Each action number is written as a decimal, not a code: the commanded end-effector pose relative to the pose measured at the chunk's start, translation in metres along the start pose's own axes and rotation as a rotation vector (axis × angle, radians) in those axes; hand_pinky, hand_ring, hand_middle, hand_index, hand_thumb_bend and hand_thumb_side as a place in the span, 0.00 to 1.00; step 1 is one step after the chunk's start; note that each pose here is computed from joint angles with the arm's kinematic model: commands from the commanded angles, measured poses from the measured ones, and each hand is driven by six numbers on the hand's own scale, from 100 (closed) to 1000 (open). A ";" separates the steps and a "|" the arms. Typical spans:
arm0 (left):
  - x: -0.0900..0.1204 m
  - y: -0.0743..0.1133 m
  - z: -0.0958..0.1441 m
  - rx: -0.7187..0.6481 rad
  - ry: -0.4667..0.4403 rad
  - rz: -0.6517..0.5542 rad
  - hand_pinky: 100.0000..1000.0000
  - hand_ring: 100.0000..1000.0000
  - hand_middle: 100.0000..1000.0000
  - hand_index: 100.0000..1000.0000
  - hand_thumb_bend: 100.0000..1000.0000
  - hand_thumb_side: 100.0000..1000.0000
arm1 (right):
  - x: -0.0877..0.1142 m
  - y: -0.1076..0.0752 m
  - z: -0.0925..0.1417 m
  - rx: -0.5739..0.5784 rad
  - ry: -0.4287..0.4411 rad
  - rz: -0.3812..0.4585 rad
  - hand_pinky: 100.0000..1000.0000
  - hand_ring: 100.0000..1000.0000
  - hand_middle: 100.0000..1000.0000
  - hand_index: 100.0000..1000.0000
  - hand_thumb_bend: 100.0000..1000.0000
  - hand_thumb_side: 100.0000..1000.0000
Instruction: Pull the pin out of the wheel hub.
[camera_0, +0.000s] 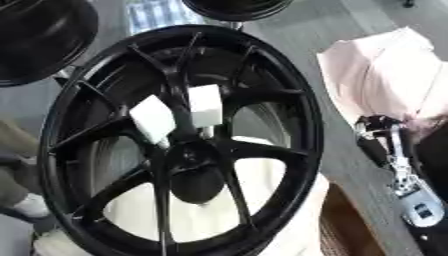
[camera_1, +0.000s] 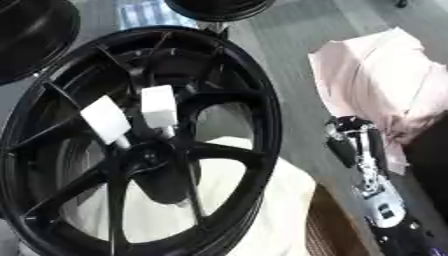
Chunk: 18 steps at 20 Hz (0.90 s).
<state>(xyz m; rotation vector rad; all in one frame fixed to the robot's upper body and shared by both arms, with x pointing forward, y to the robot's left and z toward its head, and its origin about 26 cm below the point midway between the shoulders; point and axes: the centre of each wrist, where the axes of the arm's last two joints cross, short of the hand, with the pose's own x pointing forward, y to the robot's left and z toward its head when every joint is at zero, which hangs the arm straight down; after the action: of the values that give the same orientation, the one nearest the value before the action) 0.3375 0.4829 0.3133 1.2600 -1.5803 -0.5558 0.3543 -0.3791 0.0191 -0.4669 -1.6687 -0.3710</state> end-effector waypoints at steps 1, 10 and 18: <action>-0.008 0.025 -0.001 0.090 0.056 0.000 0.75 0.73 0.72 0.83 1.00 0.93 | 0.014 -0.009 -0.009 -0.017 -0.040 0.003 0.64 0.64 0.44 0.60 0.00 0.60; 0.017 0.024 -0.005 0.249 -0.005 0.276 0.65 0.59 0.56 0.70 0.58 0.79 | 0.014 -0.006 -0.009 -0.010 -0.040 0.000 0.64 0.64 0.44 0.60 0.00 0.61; 0.068 -0.054 0.009 0.263 -0.135 0.720 0.57 0.51 0.48 0.63 0.56 0.70 | 0.011 0.003 -0.007 0.008 -0.028 -0.013 0.64 0.64 0.44 0.60 0.00 0.60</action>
<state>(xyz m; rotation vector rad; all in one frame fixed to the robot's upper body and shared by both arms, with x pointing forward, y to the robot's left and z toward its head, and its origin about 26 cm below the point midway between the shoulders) 0.3592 0.4084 0.2891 0.7897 -2.0657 0.0003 0.3570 -0.3763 0.0210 -0.4558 -1.6717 -0.3752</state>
